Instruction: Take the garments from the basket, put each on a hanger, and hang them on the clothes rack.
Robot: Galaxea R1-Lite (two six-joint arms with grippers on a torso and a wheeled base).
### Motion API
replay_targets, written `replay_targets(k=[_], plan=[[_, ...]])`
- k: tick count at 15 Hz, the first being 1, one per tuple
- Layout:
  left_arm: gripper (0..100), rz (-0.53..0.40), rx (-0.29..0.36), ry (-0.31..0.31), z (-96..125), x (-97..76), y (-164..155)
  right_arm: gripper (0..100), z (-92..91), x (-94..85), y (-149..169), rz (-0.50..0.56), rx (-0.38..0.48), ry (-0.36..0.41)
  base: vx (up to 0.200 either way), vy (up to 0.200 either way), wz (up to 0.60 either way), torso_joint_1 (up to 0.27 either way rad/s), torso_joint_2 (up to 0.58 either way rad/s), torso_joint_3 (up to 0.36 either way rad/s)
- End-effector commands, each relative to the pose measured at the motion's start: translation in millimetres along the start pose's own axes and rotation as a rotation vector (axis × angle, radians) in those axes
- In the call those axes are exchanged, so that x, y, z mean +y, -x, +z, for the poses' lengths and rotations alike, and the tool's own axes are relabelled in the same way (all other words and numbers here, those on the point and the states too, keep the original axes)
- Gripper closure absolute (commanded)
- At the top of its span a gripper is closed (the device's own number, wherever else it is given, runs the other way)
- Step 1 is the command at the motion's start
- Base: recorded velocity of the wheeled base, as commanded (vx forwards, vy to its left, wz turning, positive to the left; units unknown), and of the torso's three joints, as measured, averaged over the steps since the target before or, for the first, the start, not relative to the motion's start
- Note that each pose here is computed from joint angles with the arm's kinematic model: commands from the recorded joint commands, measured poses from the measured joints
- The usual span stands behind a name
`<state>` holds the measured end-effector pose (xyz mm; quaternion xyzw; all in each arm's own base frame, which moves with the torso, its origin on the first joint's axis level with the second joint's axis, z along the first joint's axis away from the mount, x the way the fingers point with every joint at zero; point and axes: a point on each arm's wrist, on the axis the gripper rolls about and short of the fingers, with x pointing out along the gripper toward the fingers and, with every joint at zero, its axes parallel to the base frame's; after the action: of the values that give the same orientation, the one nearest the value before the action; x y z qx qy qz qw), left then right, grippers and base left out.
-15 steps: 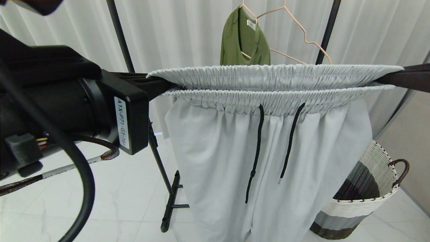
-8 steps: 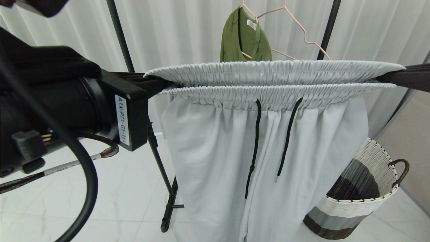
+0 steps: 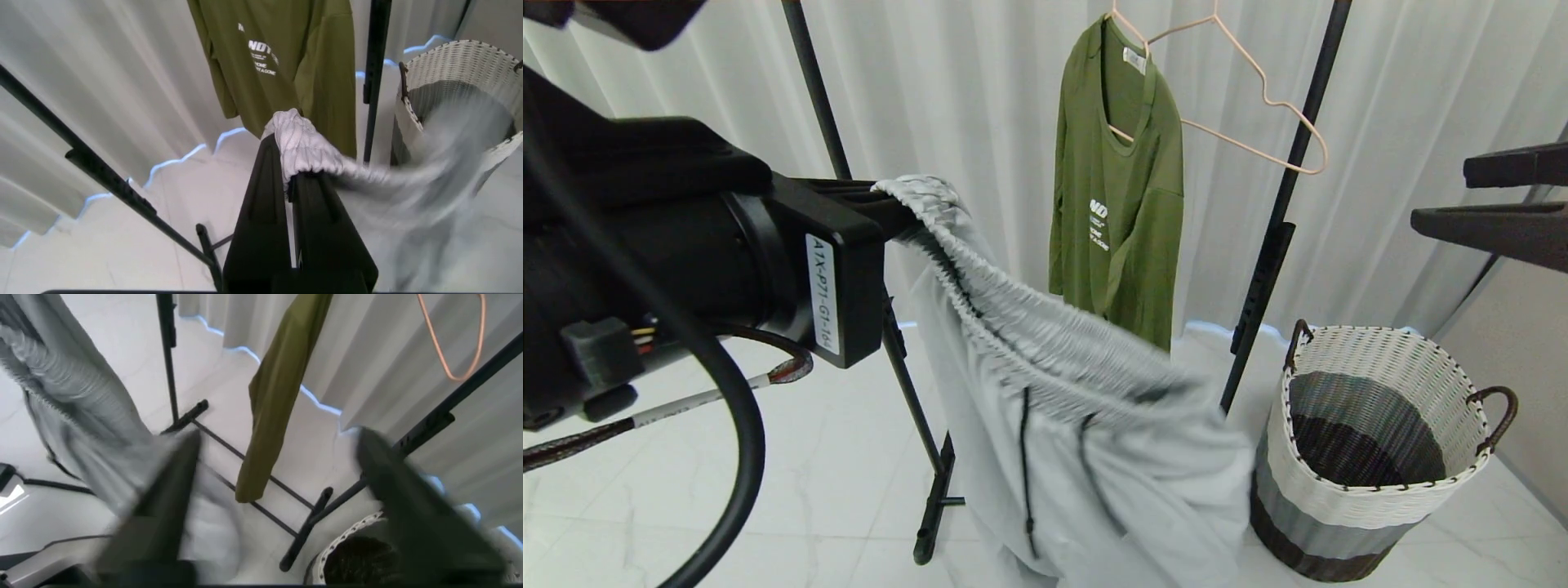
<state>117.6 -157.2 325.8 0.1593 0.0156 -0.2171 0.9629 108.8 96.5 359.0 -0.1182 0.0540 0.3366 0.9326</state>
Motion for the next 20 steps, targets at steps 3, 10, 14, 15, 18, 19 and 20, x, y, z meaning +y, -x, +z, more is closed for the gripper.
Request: replay_targets(k=[3,10,14,15,18,19,20], plan=[[100,-0.001,-0.001,0.0,0,-0.2,0,0,-3.4,0.9,-1,0.003,-0.001,0.0,0.0,0.0,0.0,0.0,0.0,0.0],[100,0.047,0.028,-0.009,-8,6.1,-1,0,-18.9,-13.6,-2,-0.145,0.068,-0.014,0.0,0.0,0.0,0.0,0.0,0.0],[100,0.093,0.041,-0.037,-11,15.9,-2,0,-36.4,-19.6,0,-0.306,0.199,-0.006,0.0,0.0,0.0,0.0,0.0,0.0],[100,0.104,0.044,-0.049,-11,17.9,-2,0,-39.7,-19.1,0,-0.312,0.213,0.003,0.0,0.0,0.0,0.0,0.0,0.0],[100,0.117,0.041,-0.053,-11,21.7,0,0,-51.5,-20.7,7,-0.398,0.273,0.085,0.0,0.0,0.0,0.0,0.0,0.0],[100,0.117,0.042,-0.053,-11,21.8,0,0,-54.0,-21.9,8,-0.409,0.281,0.089,0.0,0.0,0.0,0.0,0.0,0.0],[100,0.122,0.041,-0.051,-12,23.5,2,0,-55.8,-23.4,9,-0.421,0.289,0.083,0.0,0.0,0.0,0.0,0.0,0.0]])
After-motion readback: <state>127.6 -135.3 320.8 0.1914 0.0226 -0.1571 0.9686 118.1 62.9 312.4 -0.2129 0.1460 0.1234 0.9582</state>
